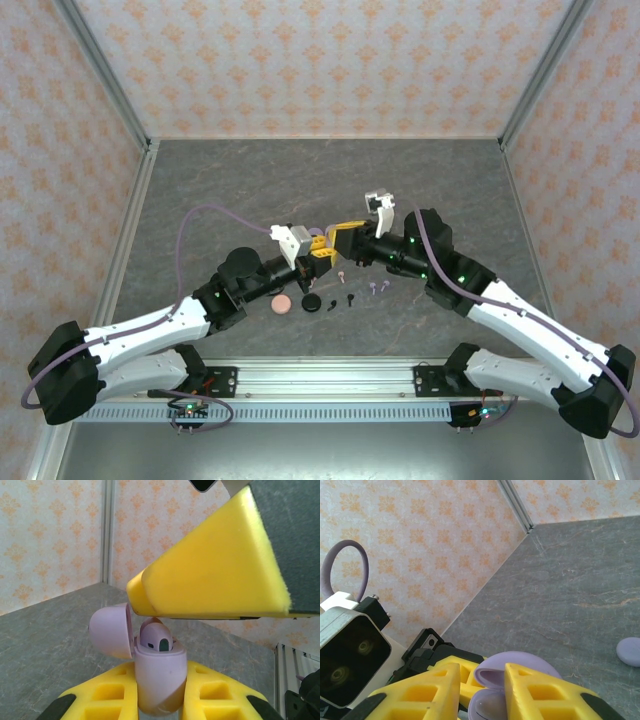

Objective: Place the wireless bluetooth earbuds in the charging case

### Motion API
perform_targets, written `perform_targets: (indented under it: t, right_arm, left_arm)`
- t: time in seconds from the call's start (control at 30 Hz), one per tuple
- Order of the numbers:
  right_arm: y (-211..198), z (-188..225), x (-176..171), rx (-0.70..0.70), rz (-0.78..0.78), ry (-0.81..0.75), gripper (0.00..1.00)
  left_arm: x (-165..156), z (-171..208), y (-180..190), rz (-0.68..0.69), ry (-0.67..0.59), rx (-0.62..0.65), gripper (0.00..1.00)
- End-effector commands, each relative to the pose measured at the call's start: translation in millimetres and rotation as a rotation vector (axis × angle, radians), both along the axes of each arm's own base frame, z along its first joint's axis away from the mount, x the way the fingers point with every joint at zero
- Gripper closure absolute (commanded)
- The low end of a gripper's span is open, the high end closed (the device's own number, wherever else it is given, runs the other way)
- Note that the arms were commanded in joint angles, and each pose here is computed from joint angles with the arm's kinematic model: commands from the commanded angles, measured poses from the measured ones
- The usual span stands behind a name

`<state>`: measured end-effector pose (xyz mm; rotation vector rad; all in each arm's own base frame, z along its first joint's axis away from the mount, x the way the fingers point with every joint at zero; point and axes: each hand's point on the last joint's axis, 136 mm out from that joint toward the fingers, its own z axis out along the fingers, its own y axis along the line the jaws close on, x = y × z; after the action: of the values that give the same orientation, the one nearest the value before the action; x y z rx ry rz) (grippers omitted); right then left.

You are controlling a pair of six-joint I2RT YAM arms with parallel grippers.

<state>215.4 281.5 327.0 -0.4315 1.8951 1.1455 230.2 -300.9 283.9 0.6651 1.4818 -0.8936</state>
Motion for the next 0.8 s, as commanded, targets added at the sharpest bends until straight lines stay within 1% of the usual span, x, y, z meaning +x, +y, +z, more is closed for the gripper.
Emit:
perform_targets:
  t: [0.0,0.07,0.13,0.2,0.33,0.5,0.57,0.67,0.77]
  right_arm:
    - [-6,26,-2,-0.011,-0.012,-0.050,0.66]
    - [-13,39,-6,-0.031,-0.015,-0.084,0.61]
    - [-21,48,-10,-0.049,-0.025,-0.114,0.54]
    - [-25,48,-14,-0.066,-0.003,-0.123,0.46]
    - [-27,30,-14,-0.086,0.038,-0.049,0.33]
    - [-12,13,-19,-0.064,0.143,0.037,0.20]
    - [-6,13,-22,-0.056,0.188,0.051,0.18]
    - [0,13,-25,-0.052,0.230,0.063,0.18]
    - [2,14,-29,-0.048,0.258,0.063,0.21]
  left_arm:
    - [-7,29,-1,-0.025,-0.064,-0.076,1.00]
    - [-7,29,-1,-0.028,-0.066,-0.077,1.00]
    - [-8,30,-1,-0.031,-0.066,-0.079,1.00]
    - [-10,30,-1,-0.038,-0.068,-0.083,1.00]
    - [-14,32,-2,-0.062,-0.073,-0.086,1.00]
    - [-21,35,-5,-0.100,-0.081,-0.092,1.00]
    - [-22,36,-6,-0.112,-0.082,-0.093,1.00]
    - [-23,37,-7,-0.119,-0.082,-0.095,1.00]
    - [-22,36,-7,-0.117,-0.080,-0.092,1.00]
